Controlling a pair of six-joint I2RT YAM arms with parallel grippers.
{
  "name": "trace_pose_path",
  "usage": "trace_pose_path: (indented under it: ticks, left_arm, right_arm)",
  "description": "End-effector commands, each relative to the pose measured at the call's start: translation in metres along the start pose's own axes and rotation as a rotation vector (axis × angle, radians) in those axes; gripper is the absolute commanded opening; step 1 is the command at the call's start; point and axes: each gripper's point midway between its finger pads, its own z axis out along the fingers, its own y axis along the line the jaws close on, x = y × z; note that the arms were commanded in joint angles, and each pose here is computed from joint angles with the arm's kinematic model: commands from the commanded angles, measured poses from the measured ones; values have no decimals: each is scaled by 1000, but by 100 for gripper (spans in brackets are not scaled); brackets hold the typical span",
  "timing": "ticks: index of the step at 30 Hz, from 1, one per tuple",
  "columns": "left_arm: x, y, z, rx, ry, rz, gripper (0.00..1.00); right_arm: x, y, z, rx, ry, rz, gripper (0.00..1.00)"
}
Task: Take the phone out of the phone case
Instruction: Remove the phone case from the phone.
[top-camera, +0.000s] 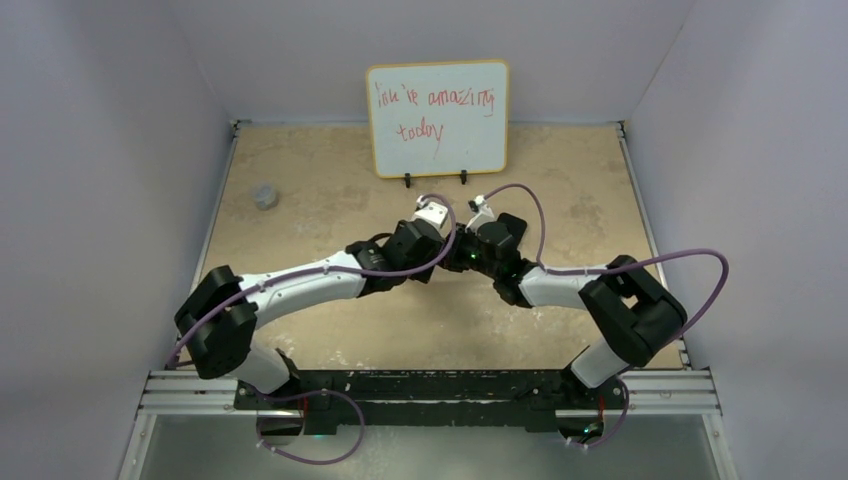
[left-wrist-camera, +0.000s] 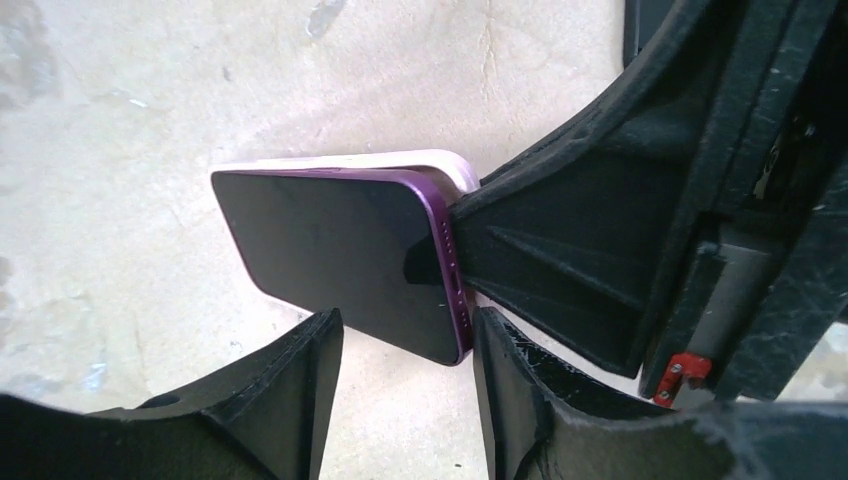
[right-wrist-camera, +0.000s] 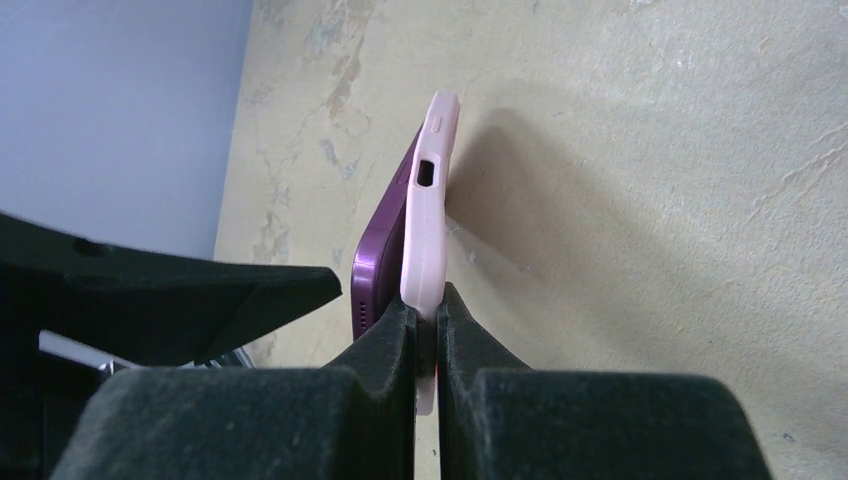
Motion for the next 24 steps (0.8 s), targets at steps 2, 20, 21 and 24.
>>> trace_pose_path:
  ticks: [2,20,21,24]
  left_arm:
    - [-11,39,-7,-358,-40,147,49]
    - [-27,29,-19,-476,-96,296,0]
    - [-28,29,-19,-474,-95,297,0]
    - [-30,28,-22,-464,-97,298,0]
  right_arm:
    - [-9,24,0,-88,-16,-1,0]
    - [4,22,5,-110,32,29,0]
    - [5,22,5,-111,37,32,0]
    - [7,20,5,-111,41,44,0]
